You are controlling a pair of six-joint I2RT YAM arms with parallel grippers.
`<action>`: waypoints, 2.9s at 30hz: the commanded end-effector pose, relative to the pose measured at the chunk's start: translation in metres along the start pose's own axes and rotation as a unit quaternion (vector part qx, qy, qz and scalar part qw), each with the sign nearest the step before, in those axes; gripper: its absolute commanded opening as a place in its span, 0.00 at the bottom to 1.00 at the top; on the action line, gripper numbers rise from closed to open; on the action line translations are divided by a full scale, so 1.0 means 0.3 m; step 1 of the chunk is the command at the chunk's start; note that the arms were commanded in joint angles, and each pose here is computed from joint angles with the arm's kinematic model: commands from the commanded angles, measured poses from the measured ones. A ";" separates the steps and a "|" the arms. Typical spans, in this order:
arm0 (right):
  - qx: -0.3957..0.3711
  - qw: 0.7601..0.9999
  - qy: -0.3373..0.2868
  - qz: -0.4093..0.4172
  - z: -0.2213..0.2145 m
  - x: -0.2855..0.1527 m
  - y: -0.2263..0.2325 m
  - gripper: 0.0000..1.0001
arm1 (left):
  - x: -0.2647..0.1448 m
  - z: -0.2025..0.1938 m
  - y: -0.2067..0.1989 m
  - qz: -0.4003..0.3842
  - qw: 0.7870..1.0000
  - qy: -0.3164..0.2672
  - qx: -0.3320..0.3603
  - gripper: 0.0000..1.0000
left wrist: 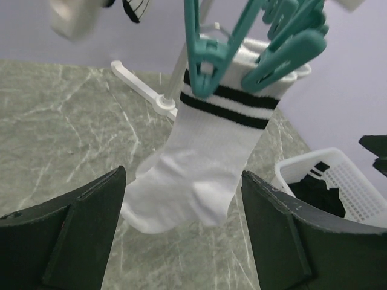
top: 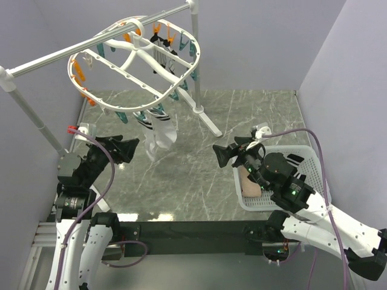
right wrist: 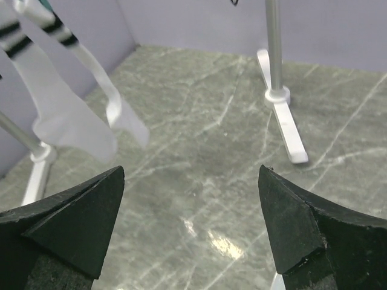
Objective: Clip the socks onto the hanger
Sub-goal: Clamp the sock onto the hanger, then rotate the hanger at the clothesline.
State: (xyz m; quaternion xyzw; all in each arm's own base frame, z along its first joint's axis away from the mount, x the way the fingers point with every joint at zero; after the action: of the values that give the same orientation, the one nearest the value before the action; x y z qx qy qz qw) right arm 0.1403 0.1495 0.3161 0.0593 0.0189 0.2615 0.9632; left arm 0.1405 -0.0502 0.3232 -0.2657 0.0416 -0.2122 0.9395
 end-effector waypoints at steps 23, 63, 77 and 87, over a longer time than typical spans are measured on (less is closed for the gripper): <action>0.016 0.997 -0.070 0.027 0.008 0.100 0.051 0.98 | -0.020 0.101 -0.082 -0.013 1.000 -0.011 -0.011 0.82; 0.052 0.996 -0.078 -0.011 0.080 0.160 0.070 0.99 | -0.003 0.356 -0.194 0.014 0.994 -0.110 -0.006 0.76; 0.040 0.994 -0.094 -0.026 0.153 0.170 0.070 0.99 | 0.064 0.356 -0.198 -0.046 0.995 -0.088 -0.004 0.72; 0.014 0.990 -0.134 0.028 0.212 0.185 0.101 0.99 | 0.064 0.344 -0.230 -0.114 0.990 -0.082 -0.022 0.70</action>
State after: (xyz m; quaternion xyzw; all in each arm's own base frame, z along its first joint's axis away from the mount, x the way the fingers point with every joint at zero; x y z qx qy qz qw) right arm 0.1784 0.1950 0.3477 0.0931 -0.0482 0.2591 0.9601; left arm 0.1538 -0.0562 0.4386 -0.3030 -0.0382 -0.2508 0.9186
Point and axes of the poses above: each gripper's point midway between its finger pads, its own x axis out along the fingers, its own y axis along the line the jaws close on, z = x × y, the point moved 10 cm from there along -x, back along the fingers, and after that the axes turned 7 degrees about -x, right-handed, at the moved point
